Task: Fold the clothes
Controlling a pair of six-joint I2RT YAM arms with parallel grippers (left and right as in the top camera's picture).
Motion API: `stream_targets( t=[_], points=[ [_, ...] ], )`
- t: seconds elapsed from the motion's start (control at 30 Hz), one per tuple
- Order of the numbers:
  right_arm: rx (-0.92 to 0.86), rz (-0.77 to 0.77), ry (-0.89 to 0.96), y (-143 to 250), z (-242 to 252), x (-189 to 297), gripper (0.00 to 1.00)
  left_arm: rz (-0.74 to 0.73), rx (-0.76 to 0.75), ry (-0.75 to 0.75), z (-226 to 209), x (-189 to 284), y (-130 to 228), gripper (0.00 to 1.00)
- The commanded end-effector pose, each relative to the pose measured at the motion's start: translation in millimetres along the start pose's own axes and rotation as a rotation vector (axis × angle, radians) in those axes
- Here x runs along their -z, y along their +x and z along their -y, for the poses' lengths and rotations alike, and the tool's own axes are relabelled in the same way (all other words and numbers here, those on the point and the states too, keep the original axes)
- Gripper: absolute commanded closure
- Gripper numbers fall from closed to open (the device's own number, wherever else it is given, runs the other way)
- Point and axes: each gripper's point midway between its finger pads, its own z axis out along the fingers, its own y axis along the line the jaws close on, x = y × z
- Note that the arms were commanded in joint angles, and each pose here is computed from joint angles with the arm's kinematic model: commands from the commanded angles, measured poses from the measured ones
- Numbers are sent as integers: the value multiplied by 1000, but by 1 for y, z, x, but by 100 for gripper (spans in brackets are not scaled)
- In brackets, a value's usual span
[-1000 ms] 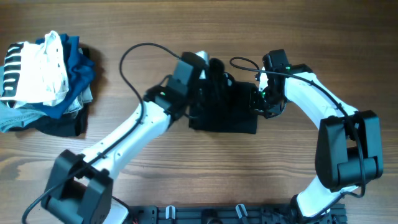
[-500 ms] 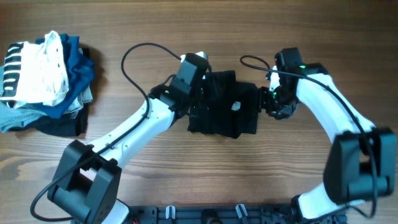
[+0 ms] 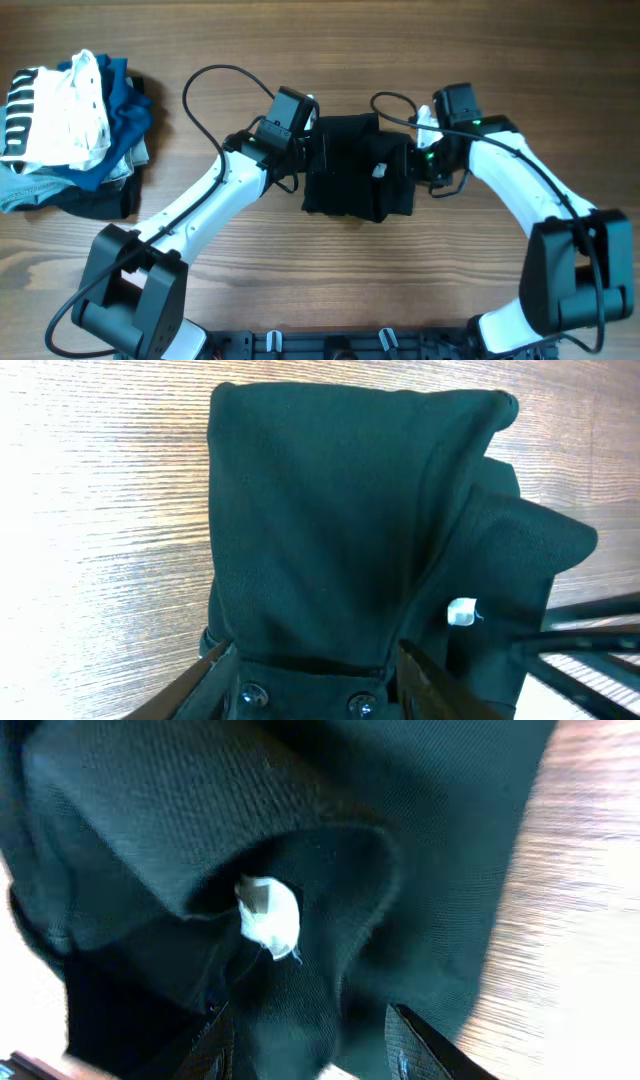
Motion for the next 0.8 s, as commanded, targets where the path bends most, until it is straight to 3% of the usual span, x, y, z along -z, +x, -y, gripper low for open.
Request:
stream_targets(
  t=[0.0,0.07,0.23,0.33,0.57,0.6,0.63,0.7,0.73,0.77],
  points=[
    [-44,-45,-64,9,-8,-20,64,50,-25,-13,0,11,-13,48],
    [-35,-27,-85,4,-15,-23,96,50,-25,-13,0,11,-13,48],
    [15,108,-59,-22,-23,28,96,45,-26,-24,-2,11,-11,47],
    [-25,212,95,-31,0,79,96,52,-49,-40,-5,11,-12,47],
    [-103,158,162,-25,29,71,96,62,-48,-62,-9,11,-14,46],
    [-105,134,148,-23,29,65,86,61,-48,-62,-9,11,-14,45],
    [-111,105,140,-20,29,58,65,59,-48,-64,-10,11,-13,44],
    [-108,28,95,-14,26,38,59,56,-47,-66,-10,11,-12,41],
    [-79,-7,53,-11,22,29,47,56,-47,-66,-10,11,-12,41],
    [-64,-32,21,-9,19,22,43,56,-47,-66,-10,11,-13,40]
  ],
)
